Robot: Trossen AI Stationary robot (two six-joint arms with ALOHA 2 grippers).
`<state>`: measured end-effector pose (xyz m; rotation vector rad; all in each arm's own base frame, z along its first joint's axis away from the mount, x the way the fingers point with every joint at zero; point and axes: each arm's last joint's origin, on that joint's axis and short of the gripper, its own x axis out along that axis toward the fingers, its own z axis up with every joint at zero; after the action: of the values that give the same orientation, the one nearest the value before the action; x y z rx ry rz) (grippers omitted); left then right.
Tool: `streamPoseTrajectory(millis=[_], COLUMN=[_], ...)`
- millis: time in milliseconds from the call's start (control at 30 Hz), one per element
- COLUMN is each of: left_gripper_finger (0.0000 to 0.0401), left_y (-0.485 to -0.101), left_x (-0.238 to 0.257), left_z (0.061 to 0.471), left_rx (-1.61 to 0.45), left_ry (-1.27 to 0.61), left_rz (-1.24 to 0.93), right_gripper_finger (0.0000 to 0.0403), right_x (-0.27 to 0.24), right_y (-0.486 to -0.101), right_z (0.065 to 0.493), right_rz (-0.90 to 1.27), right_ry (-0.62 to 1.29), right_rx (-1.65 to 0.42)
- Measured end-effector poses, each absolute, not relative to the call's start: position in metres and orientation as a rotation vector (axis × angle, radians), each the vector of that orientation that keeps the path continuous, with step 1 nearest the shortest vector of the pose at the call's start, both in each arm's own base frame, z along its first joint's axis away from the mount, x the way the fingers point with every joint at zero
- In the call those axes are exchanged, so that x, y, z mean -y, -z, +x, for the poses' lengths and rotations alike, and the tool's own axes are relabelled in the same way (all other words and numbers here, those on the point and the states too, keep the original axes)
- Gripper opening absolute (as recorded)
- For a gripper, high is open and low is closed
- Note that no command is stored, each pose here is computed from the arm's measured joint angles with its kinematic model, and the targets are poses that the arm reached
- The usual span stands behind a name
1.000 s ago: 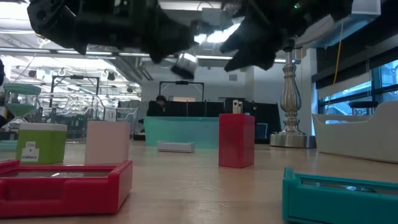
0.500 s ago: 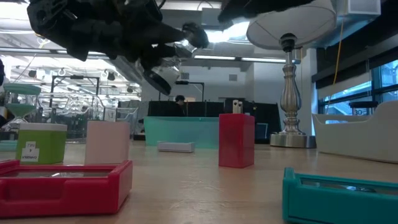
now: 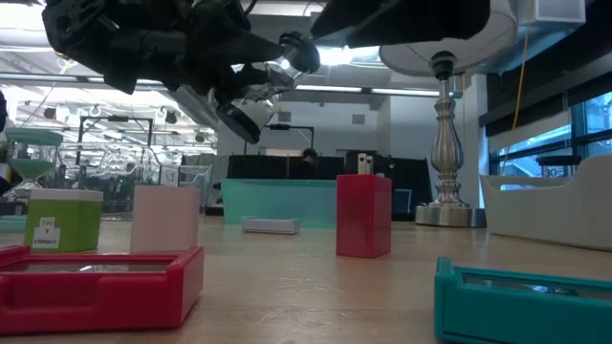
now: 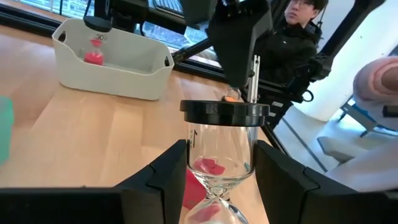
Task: Pick & Place Office items
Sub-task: Put the white hourglass into the gray bin
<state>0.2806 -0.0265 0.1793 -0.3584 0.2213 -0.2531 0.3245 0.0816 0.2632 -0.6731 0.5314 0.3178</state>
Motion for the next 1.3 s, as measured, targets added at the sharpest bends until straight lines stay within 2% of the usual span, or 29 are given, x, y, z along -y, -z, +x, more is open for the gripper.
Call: streamPoseTrajectory(millis=[433, 1033, 1300], left_gripper_finger=[0.0158, 0.0159, 0.0159], left_y=[-0.167, -0.173, -0.173], left_x=[0.029, 0.028, 0.028], left_z=[0.29, 0.293, 0.293], left_rx=[-0.277, -0.234, -0.231], left_ry=[0.292, 0.315, 0.321], left_rz=[-0.388, -0.37, -0.376], right_gripper_finger=[0.036, 0.036, 0.036], right_x=[-0.075, -0.079, -0.077], right_y=[-0.24, -0.242, -0.229], right_z=[0.342, 0.346, 0.353], right_rz=[-0.679, -0.62, -0.631], right_ry=[-0.404, -0.454, -0.452], right_rx=[-0.54, -0.47, -0.494])
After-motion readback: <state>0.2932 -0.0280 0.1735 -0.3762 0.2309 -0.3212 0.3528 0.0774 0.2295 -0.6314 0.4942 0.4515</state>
